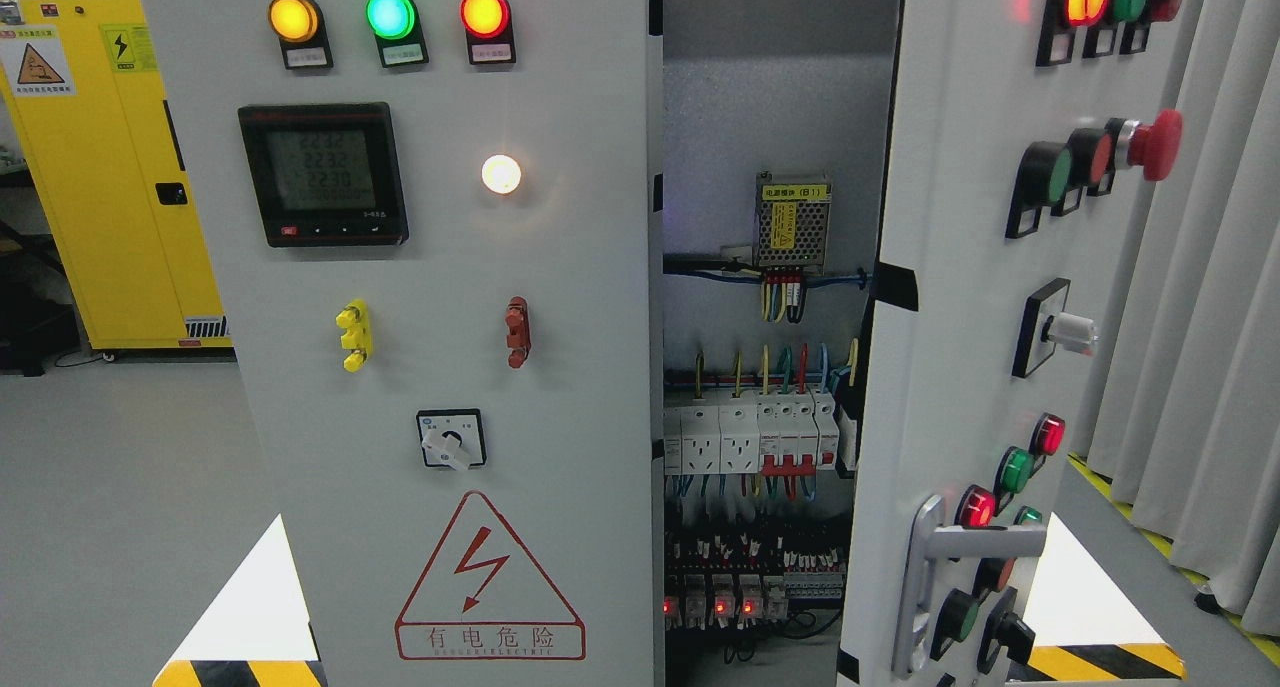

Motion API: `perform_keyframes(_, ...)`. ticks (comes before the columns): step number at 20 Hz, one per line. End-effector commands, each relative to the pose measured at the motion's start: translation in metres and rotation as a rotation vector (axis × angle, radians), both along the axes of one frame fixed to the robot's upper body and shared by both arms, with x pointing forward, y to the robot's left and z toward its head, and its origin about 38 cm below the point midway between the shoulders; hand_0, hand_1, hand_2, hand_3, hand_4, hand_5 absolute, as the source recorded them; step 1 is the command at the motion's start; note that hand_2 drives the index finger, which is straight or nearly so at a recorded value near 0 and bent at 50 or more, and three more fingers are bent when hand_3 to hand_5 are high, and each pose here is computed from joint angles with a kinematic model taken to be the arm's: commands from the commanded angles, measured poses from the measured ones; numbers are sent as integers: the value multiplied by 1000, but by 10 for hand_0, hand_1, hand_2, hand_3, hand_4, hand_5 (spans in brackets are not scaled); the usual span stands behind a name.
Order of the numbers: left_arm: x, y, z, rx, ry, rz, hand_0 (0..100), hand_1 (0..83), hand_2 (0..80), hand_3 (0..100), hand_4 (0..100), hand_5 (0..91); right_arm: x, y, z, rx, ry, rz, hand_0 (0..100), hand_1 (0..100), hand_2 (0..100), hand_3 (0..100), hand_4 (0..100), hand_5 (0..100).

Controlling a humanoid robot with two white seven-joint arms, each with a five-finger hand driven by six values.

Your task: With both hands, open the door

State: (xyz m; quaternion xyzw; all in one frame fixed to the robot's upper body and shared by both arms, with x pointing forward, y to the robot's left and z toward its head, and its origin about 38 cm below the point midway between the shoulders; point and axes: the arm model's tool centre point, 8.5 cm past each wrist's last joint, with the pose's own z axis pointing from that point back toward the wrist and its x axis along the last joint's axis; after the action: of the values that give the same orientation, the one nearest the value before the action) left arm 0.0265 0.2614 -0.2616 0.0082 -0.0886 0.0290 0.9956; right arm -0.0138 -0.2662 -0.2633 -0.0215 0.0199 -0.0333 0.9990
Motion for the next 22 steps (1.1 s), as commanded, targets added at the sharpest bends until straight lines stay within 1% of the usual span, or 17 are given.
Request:
perform_keyframes(1, 21, -16, 0, -25, -48, -5, 0, 0, 0, 0, 0, 0, 0, -20, 2, -31, 0, 1, 217, 0, 0, 0, 0, 0)
perform_keyframes(3, 21, -17, 0, -26, -50, -4, 0, 0, 0, 0, 0, 0, 0, -20, 2, -31, 0, 1, 217, 0, 0, 0, 0, 0)
perform_keyframes(5, 30, -15, 1, -28, -84, -3, 0, 0, 0, 0, 0, 0, 0, -20, 2, -31, 0, 1, 217, 0, 0, 0, 0, 0)
perform_keyframes(7, 33, -16, 2, -53, -137, 2, 0, 0, 0, 0, 0, 0, 0, -20, 2, -32, 0, 3, 217, 0, 0, 0, 0, 0)
perform_keyframes(8, 41, -16, 6, -79, -191, -4, 0, 0, 0, 0, 0, 0, 0, -20, 2, -31, 0, 3, 217, 0, 0, 0, 0, 0)
perform_keyframes(9, 50, -5, 14, -103, -269, -11, 0, 0, 0, 0, 0, 0, -1, -20, 2, -31, 1, 3, 217, 0, 0, 0, 0, 0)
perform_keyframes(11, 79, 8, 42, -153, -452, -19, 0, 0, 0, 0, 0, 0, -2, -20, 2, -31, 3, 3, 217, 0, 0, 0, 0, 0)
perform_keyframes(12, 101, 12, 60, -173, -550, -16, 0, 0, 0, 0, 0, 0, -2, -20, 2, -31, 3, 3, 217, 0, 0, 0, 0, 0)
perform_keyframes(14, 136, 20, 95, -194, -704, -20, 0, 0, 0, 0, 0, 0, -6, -20, 2, -31, 9, 1, 217, 0, 0, 0, 0, 0)
perform_keyframes(15, 151, 29, 115, -194, -776, -35, 0, 0, 0, 0, 0, 0, -7, -20, 2, -31, 10, 0, 217, 0, 0, 0, 0, 0)
perform_keyframes(16, 162, 38, 132, -196, -831, -63, 0, 0, 0, 0, 0, 0, -7, -20, 2, -31, 10, 2, 216, 0, 0, 0, 0, 0)
perform_keyframes(17, 172, 45, 153, -223, -893, -110, 0, 0, 0, 0, 0, 0, -9, -20, 2, -31, 13, 0, 217, 0, 0, 0, 0, 0)
perform_keyframes(18, 179, 49, 172, -282, -948, -169, 0, 0, 0, 0, 0, 0, -10, -20, 2, -31, 15, 0, 216, 0, 0, 0, 0, 0)
perform_keyframes(19, 185, 53, 190, -357, -1000, -224, 0, 0, 0, 0, 0, 0, -9, -20, 2, -31, 13, 0, 216, 0, 0, 0, 0, 0)
perform_keyframes(21, 191, 58, 215, -483, -1070, -300, 0, 0, 0, 0, 0, 0, -10, -19, 2, -29, 15, 0, 216, 0, 0, 0, 0, 0)
perform_keyframes(22, 194, 66, 224, -496, -1086, -323, 0, 0, 0, 0, 0, 0, -12, -19, 2, -29, 18, 0, 216, 0, 0, 0, 0, 0)
